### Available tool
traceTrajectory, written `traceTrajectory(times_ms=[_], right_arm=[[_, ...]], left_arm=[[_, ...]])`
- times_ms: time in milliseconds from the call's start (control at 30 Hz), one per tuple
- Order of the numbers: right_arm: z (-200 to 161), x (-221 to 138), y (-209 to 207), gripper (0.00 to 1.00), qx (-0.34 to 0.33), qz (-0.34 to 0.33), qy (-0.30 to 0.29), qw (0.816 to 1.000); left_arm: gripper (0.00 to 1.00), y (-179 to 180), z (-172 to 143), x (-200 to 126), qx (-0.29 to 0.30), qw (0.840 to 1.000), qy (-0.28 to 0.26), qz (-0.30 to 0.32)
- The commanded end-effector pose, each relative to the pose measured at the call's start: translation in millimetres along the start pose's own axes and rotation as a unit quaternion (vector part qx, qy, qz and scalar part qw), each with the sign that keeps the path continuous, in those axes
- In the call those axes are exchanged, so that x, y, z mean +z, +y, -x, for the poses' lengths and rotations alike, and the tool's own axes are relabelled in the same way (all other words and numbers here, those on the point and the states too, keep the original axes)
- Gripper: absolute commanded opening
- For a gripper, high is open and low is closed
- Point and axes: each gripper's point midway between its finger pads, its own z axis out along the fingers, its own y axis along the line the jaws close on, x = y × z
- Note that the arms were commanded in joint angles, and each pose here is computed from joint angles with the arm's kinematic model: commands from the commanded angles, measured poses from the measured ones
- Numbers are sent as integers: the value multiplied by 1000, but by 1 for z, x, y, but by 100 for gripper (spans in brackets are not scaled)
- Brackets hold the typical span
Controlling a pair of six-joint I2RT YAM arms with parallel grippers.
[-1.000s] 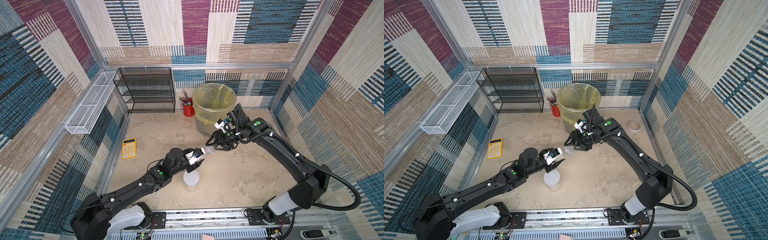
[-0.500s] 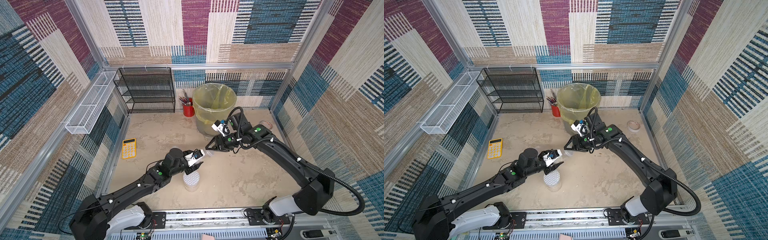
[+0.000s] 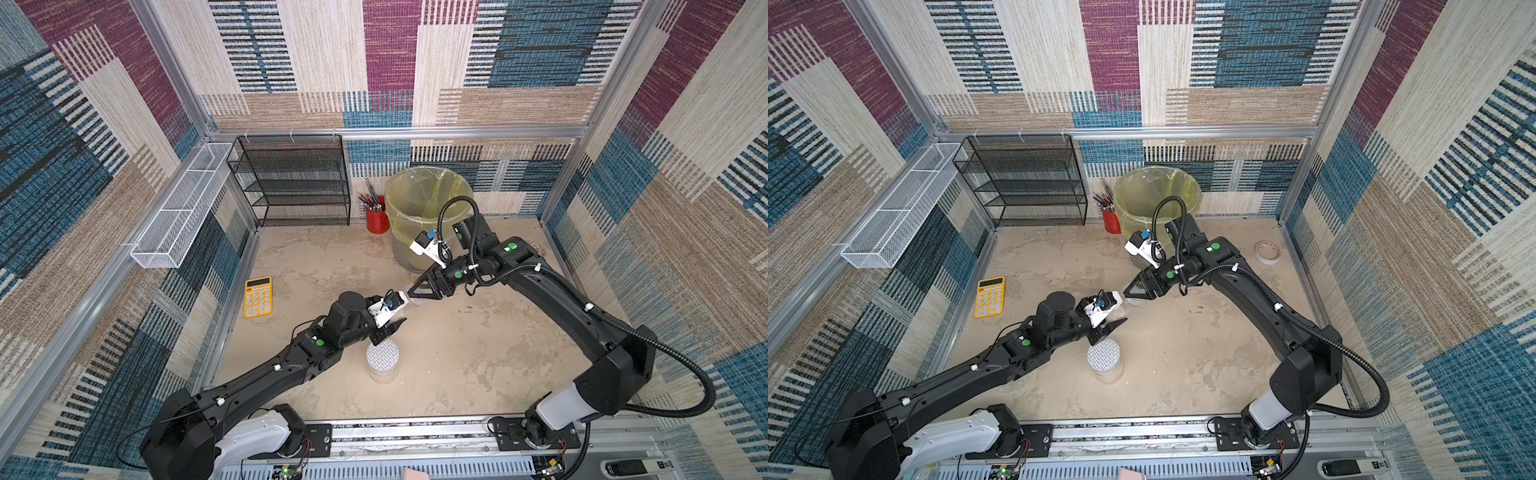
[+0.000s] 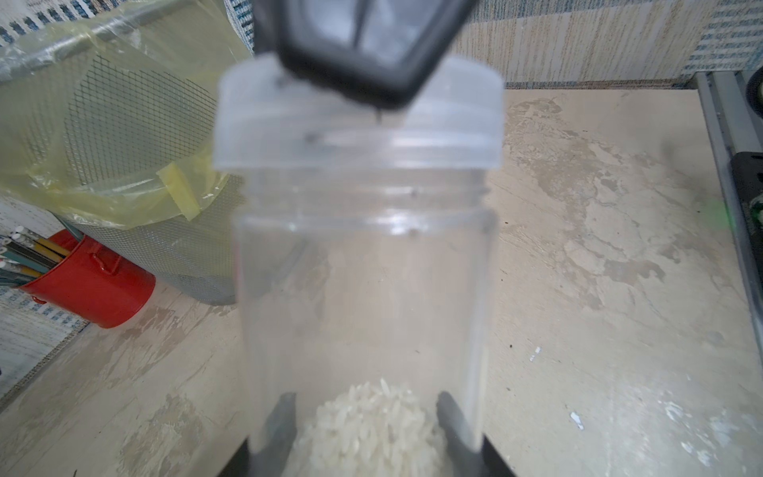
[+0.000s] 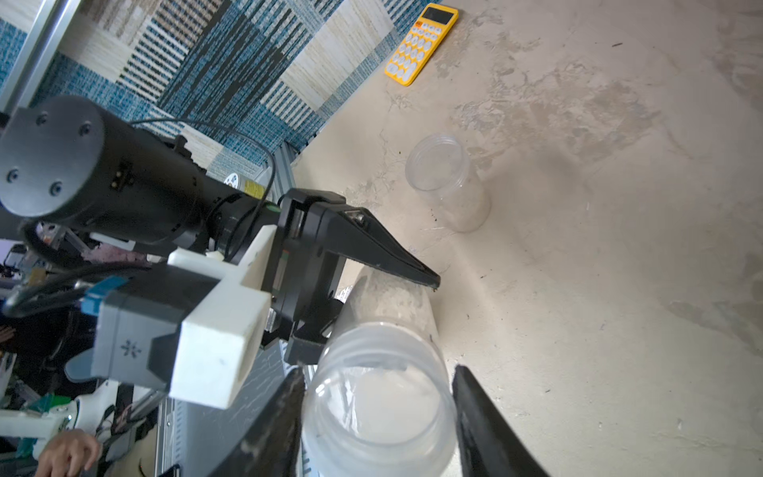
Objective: Empty moldy rice from jars
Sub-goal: Unscrew the lid from the jar.
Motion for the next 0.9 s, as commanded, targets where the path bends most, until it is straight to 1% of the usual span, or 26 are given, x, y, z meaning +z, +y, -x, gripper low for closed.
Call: traceTrajectory(times_ms=[0,200,400,567,867], right_arm=[[7,-2,38,40,-70,104,-21,992],[-16,10,15,42,-57,70,21,996],[-18,10,9,43,-58,57,23,996],[-16,5,8,52,-63,38,17,997],[-11,-1,9,60,-68,18,1,998]], left_arm=[[0,-11,27,-3,24,997,-55,-37],[0,-7,25,-5,21,998,-56,-28],[0,-4,26,-6,18,998,-56,-24],[0,-2,27,-9,18,998,-59,-19],[0,0,28,-10,15,998,-60,-15]])
